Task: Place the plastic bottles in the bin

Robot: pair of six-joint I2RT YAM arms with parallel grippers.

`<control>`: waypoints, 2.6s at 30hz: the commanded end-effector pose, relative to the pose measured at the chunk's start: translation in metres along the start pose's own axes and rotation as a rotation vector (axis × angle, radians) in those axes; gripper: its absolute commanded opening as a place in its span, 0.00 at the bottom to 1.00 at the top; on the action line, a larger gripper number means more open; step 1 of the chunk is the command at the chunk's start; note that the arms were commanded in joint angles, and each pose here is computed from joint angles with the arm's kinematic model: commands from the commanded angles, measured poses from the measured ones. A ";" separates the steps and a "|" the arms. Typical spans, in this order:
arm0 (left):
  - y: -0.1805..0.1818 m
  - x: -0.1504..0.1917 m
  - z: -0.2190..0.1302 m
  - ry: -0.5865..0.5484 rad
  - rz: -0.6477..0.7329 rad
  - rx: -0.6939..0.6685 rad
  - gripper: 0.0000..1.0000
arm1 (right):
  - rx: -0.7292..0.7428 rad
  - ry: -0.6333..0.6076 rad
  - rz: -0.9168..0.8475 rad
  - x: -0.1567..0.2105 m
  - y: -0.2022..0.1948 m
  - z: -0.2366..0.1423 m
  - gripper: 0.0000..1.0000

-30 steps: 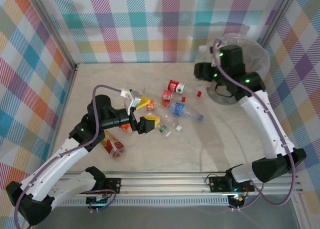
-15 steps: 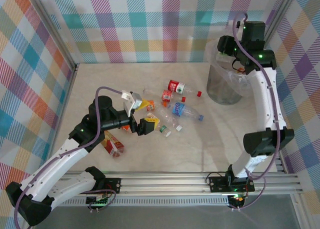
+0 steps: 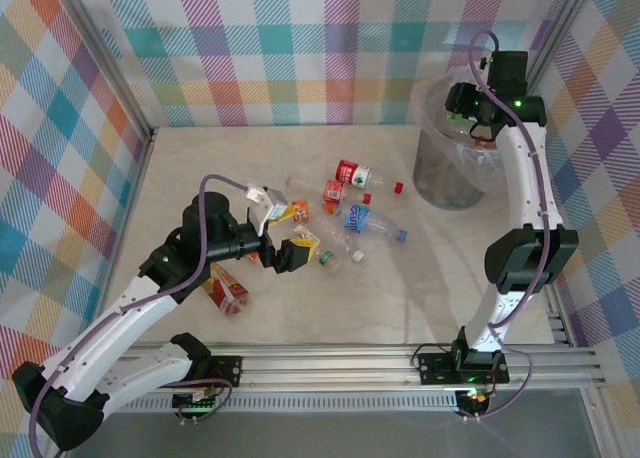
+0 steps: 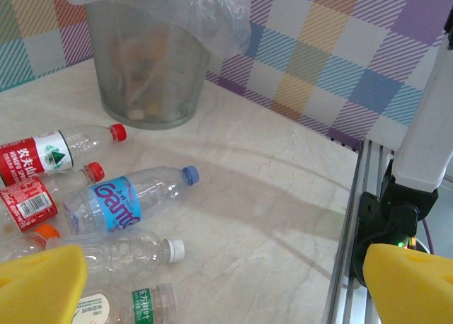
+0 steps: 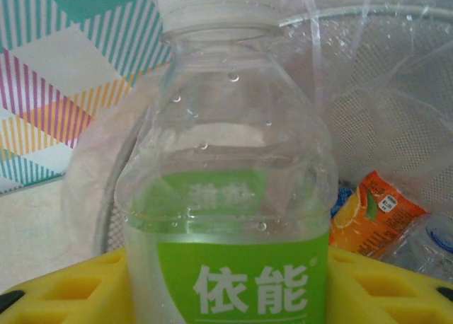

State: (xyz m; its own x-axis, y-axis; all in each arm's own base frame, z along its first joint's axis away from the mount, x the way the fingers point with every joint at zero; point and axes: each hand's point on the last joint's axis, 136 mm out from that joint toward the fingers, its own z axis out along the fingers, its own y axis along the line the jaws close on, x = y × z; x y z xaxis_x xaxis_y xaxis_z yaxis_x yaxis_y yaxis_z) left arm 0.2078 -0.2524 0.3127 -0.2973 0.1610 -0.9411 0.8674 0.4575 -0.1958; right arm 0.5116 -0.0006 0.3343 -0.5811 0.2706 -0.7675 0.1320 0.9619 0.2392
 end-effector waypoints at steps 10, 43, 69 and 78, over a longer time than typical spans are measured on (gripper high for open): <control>-0.007 -0.011 -0.004 -0.007 0.021 0.013 1.00 | -0.047 0.060 -0.026 0.026 0.001 0.009 0.72; 0.004 0.005 -0.002 0.088 0.027 -0.045 1.00 | -0.118 0.034 0.038 0.070 0.011 -0.097 1.00; 0.004 0.051 -0.079 0.180 -0.047 -0.255 1.00 | -0.558 0.511 -0.445 0.323 0.221 -0.101 1.00; 0.004 0.062 -0.076 0.161 -0.057 -0.239 1.00 | -0.473 0.603 -0.613 0.377 0.239 -0.071 0.82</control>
State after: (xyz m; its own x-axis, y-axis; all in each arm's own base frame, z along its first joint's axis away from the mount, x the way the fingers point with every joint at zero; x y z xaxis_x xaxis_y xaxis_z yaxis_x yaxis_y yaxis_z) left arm 0.1654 -0.1731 0.2799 -0.4149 0.2682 -0.8694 0.7324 0.6654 -0.1443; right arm 0.2587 0.3202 0.1428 -0.7992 -0.4348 -0.4150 -0.5637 0.7819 0.2663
